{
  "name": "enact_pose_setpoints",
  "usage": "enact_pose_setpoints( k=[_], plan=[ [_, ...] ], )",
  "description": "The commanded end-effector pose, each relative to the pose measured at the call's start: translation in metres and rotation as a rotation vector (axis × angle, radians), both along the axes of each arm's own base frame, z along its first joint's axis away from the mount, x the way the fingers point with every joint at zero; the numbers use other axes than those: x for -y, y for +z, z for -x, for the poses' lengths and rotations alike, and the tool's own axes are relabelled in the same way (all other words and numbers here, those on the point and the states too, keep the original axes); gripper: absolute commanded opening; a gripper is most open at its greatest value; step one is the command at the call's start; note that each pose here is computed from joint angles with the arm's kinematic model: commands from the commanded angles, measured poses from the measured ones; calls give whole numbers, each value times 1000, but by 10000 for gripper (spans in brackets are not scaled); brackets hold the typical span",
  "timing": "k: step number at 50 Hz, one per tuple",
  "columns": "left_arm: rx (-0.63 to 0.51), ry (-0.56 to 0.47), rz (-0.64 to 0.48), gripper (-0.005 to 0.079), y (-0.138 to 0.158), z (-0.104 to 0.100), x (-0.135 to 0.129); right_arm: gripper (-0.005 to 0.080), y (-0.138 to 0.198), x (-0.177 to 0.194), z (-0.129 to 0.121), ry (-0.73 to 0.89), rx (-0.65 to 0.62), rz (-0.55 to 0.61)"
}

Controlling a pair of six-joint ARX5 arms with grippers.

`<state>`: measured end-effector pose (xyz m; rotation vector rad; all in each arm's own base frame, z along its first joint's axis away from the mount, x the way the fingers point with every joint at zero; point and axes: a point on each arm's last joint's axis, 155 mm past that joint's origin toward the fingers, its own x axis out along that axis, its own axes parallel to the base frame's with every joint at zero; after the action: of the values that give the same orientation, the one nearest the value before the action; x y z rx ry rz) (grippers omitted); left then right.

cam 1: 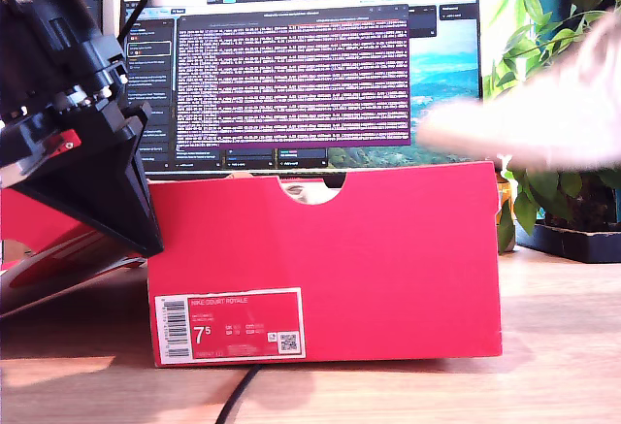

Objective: Pack the white shoes by picking the first shoe and placing it inside the red shoebox, left side, then picking and rotating the second shoe and placing it in the shoebox

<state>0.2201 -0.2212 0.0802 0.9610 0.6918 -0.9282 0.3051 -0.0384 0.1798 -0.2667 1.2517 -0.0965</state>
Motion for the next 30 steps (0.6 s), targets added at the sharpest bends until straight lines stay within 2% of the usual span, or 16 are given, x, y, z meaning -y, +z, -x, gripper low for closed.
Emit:
enact_pose_setpoints(
  k=[1, 7, 20, 29, 30],
  plan=[
    [5, 1, 7, -19, 2, -2, 2, -11, 22, -18, -18, 137, 81, -9],
    [4, 1, 7, -19, 2, -2, 2, -11, 51, -46, -43, 350, 193, -8],
    [5, 1, 7, -19, 2, -2, 2, -11, 142, -118, -99, 695, 588, 27],
    [4, 1, 7, -19, 2, -2, 2, -11, 187, -186, -106, 993, 813, 32],
    [5, 1, 7, -19, 2, -2, 2, -11, 190, -192, -107, 1043, 831, 63]
  ],
)
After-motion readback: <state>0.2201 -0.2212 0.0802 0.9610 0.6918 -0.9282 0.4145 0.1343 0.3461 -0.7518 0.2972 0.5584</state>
